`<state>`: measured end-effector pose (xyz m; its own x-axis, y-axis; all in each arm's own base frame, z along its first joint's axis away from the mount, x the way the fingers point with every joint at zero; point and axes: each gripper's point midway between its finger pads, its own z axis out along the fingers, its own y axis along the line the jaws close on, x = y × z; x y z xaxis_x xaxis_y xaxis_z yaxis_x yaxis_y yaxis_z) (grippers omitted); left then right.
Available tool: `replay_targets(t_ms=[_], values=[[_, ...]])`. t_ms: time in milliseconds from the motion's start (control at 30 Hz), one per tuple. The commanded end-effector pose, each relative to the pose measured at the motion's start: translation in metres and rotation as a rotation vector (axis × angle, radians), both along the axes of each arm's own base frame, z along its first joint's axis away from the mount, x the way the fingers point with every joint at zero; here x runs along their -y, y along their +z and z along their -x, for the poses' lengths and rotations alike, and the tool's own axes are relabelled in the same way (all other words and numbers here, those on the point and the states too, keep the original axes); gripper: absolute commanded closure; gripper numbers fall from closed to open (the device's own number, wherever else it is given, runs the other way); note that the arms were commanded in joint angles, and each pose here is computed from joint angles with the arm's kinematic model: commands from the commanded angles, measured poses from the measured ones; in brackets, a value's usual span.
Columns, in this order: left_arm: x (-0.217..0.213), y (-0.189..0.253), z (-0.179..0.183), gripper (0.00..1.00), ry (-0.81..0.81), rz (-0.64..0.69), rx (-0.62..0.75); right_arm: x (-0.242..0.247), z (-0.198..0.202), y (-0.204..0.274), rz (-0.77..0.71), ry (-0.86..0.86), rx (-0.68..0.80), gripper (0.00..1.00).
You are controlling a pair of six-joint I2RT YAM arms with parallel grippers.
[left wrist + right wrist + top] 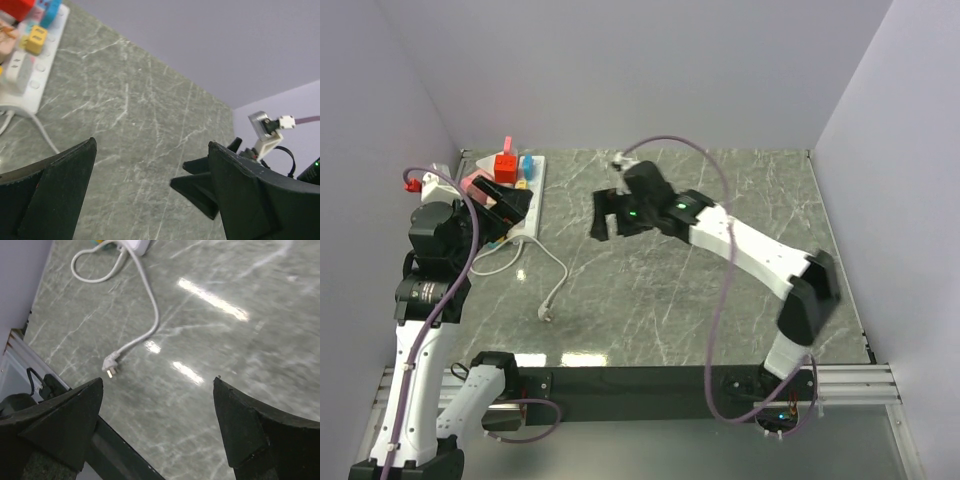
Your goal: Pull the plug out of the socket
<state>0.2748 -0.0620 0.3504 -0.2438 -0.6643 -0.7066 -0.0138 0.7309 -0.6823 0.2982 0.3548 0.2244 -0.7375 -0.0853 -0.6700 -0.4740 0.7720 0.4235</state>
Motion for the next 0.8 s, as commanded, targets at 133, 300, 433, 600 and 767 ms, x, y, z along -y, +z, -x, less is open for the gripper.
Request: replay_targets(t_ms=[133, 300, 433, 600, 767], values=[[-0.034, -0.006, 0.013, 0.01, 0.192, -0.033, -0.089, -0.083, -0.016, -0.002, 0.039, 0.015, 0.018, 0.09], [-0.044, -0.024, 0.023, 0.01, 0.247, -0.047, -0.167, -0.120, -0.027, -0.021, 0.094, 0.066, 0.037, 0.10], [-0.042, -0.028, 0.029, 0.01, 0.248, -0.015, -0.165, -0.139, -0.034, -0.055, 0.225, 0.147, 0.077, 0.07], [-0.037, -0.036, 0.029, 0.01, 0.237, 0.025, -0.177, -0.138, -0.041, -0.082, 0.293, 0.202, 0.123, 0.06], [-0.034, -0.040, 0.026, 0.01, 0.226, 0.034, -0.184, -0.139, -0.038, -0.107, 0.353, 0.266, 0.124, 0.09]])
